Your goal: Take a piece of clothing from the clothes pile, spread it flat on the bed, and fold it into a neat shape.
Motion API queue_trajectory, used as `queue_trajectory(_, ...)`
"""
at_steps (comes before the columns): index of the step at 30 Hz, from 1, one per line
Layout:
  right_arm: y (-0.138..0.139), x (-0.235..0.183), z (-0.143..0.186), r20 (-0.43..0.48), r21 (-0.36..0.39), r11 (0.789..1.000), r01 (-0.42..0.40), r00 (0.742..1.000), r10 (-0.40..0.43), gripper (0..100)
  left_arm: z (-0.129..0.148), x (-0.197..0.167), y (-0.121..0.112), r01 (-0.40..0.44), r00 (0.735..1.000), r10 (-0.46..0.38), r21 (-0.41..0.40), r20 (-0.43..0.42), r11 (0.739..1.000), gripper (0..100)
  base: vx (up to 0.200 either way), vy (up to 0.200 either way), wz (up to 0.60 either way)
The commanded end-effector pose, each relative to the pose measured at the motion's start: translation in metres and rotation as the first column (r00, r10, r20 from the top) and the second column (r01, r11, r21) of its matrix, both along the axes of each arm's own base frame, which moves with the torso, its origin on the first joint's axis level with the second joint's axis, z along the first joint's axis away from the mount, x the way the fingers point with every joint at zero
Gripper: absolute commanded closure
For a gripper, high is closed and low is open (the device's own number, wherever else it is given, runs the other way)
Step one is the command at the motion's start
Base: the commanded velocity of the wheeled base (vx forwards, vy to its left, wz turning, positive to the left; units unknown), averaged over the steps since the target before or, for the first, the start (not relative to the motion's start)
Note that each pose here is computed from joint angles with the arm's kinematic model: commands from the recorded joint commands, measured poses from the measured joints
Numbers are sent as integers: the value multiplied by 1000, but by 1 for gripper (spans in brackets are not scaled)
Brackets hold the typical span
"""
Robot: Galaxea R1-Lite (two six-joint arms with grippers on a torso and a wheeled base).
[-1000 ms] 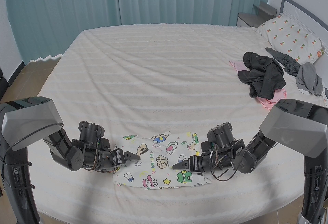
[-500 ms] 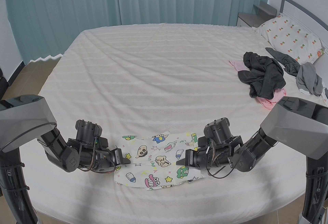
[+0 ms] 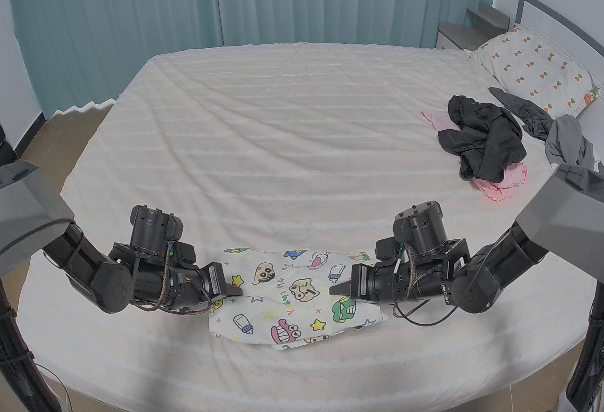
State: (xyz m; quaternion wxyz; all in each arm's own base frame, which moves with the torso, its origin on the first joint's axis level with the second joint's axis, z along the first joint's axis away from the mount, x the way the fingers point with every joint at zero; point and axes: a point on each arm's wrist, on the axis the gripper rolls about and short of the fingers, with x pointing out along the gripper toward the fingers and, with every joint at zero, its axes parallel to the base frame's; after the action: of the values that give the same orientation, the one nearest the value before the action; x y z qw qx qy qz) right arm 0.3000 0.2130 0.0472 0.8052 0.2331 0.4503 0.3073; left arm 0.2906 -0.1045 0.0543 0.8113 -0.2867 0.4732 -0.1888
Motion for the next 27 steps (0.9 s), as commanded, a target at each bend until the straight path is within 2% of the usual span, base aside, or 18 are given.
queue_trajectory(1, -7, -10, 26, 48, 31, 1000, -1, 999, -1, 100, 22, -5, -12, 27, 999, -27, 0, 46, 1000, 100, 0, 0, 0)
queue_trajectory(5, -14, -18, 32, 58, 29, 1000, 3, 998, -4, 100, 29, -5, -21, 29, 998, -30, 18, 57, 999, 100, 0, -100, 0)
queue_trajectory(13, -27, -30, 53, 100, 48, 999, 19, 995, -24, 100, 44, -11, -41, 49, 996, -47, -28, 76, 998, 100, 0, -200, 0)
queue_trajectory(21, -40, -33, 57, 105, 47, 998, 44, 993, -48, 100, 47, -11, -56, 75, 993, -71, -29, 96, 997, 100, 0, -200, 0)
queue_trajectory(27, -48, -32, 59, 109, 48, 997, 66, 992, -70, 100, 54, -8, -63, 60, 994, -54, -64, 98, 996, 100, 0, -200, 0)
